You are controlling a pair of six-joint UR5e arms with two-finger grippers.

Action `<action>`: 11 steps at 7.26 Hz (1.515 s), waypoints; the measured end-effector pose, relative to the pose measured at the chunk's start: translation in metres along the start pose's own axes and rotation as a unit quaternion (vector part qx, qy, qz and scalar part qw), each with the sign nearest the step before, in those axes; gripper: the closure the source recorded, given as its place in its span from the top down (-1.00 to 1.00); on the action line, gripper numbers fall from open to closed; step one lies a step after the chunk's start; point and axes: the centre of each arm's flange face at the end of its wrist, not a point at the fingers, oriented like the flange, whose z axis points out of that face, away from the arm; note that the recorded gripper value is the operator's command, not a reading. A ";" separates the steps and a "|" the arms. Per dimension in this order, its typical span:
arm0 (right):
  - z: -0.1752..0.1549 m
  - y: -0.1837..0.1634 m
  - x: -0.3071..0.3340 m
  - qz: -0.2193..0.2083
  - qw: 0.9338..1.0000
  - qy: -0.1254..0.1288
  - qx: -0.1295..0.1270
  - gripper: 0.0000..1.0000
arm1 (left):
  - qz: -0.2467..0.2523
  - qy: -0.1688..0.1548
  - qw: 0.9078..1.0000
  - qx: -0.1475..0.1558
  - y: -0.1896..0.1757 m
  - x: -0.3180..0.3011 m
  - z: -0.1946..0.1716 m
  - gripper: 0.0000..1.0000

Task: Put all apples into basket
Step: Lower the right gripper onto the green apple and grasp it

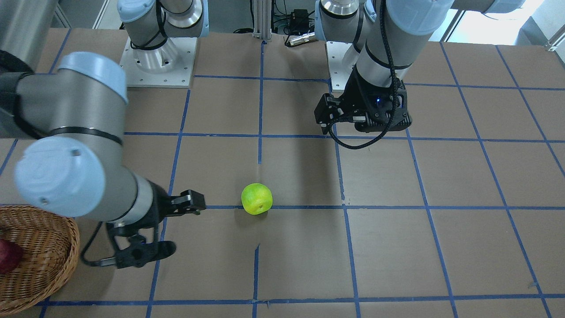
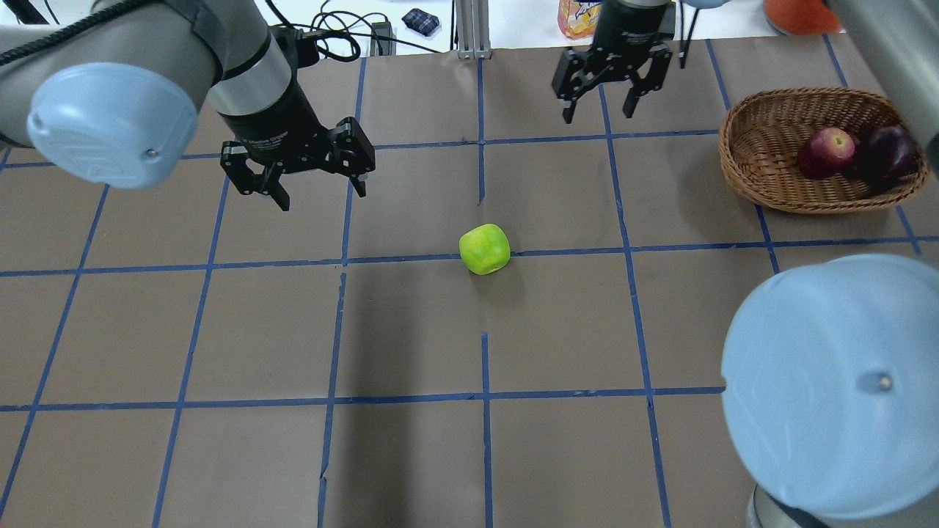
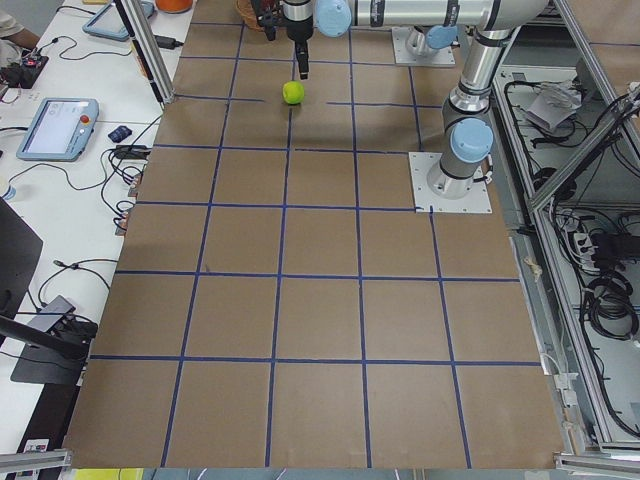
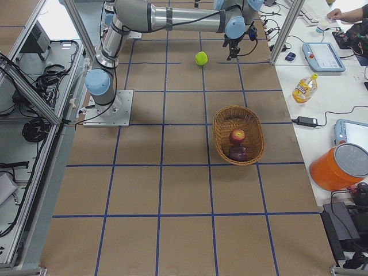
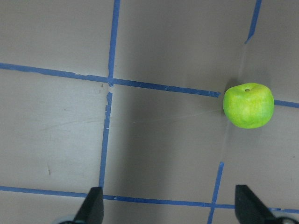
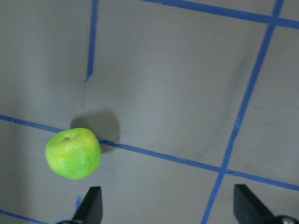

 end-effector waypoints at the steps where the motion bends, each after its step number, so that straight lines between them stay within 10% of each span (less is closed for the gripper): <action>1: 0.022 0.007 -0.043 0.000 1.000 0.004 -0.014 1.00 | 0.020 -0.002 1.000 0.002 0.003 -0.010 -0.007 1.00; 11: 0.167 0.041 -0.120 0.066 0.998 0.018 0.003 1.00 | 0.062 -0.026 0.998 0.017 0.005 -0.031 -0.024 1.00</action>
